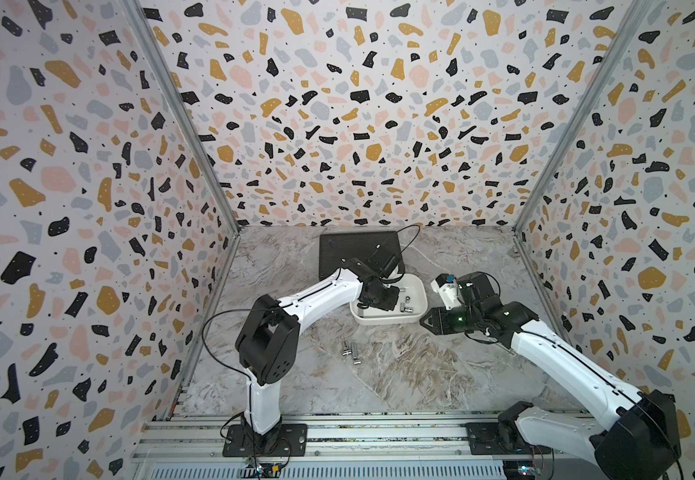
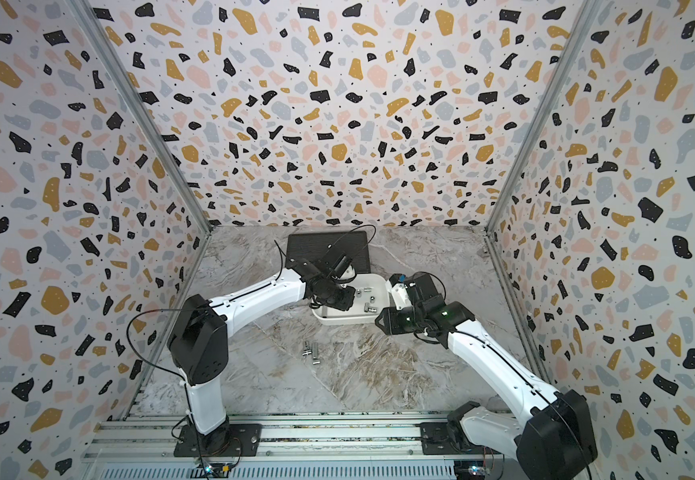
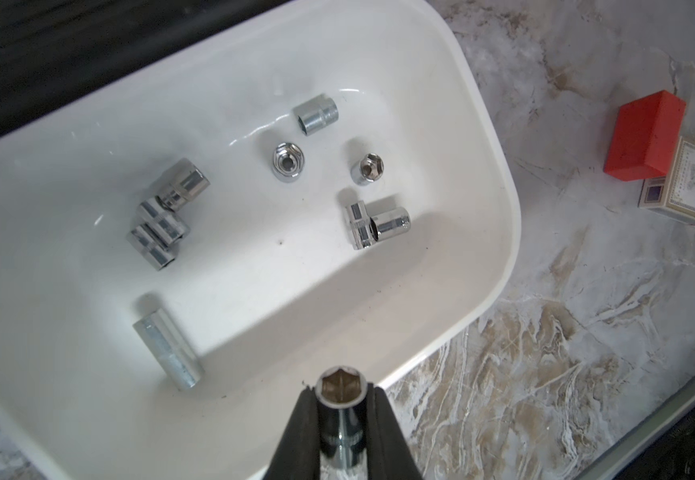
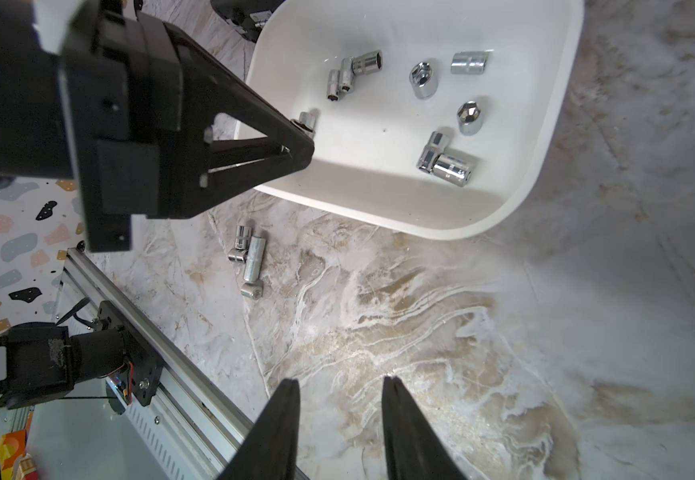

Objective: Put the socket on the desktop into the storage box
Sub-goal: Pick up the socket head at the center of the board, then place the socket head in the storage box.

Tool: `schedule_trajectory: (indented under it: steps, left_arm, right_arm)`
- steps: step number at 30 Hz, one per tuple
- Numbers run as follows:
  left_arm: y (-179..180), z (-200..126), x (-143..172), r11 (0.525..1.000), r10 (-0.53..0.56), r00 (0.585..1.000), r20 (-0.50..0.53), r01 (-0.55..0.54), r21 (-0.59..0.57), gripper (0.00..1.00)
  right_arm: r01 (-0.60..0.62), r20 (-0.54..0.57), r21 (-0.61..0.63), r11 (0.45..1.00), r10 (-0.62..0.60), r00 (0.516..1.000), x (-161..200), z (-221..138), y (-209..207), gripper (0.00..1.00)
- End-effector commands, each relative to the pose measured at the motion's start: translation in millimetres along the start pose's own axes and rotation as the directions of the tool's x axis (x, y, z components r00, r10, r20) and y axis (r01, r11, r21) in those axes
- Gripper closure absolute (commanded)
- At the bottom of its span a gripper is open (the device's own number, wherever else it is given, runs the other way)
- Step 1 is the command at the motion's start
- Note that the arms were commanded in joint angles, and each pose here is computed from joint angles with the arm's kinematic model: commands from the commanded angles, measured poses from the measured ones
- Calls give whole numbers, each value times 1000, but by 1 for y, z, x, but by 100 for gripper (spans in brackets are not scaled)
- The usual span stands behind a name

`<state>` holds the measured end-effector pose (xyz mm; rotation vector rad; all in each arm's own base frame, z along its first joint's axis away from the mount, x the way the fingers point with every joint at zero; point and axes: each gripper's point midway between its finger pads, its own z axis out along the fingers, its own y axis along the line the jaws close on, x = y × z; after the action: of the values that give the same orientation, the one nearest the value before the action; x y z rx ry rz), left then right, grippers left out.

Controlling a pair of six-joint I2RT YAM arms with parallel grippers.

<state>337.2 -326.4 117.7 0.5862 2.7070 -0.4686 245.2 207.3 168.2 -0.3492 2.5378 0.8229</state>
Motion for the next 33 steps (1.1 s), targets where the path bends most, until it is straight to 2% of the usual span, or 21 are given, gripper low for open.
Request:
schedule_trajectory:
  steps: [1,11,23,30,33]
  left_arm:
    - [3,3,-15,1000,1,1000,11,-1,3,92]
    - [17,28,-35,1000,-26,1000,15,26,-16,92]
    - [34,56,-43,998,-36,999,3,36,-49,91]
    - [38,61,-42,997,-44,999,-1,44,-62,85]
    - [38,61,-42,997,-46,999,1,46,-66,79]
  right_arm:
    - [-2,58,5,1000,2,998,-22,-7,4,62]
    - [-16,67,12,1000,15,998,-35,-2,1,62]
    - [-26,66,16,1000,25,997,-38,2,-2,62]
    - [-29,65,17,999,28,997,-38,2,-3,62]
    - [-30,65,14,999,29,997,-38,3,-3,62]
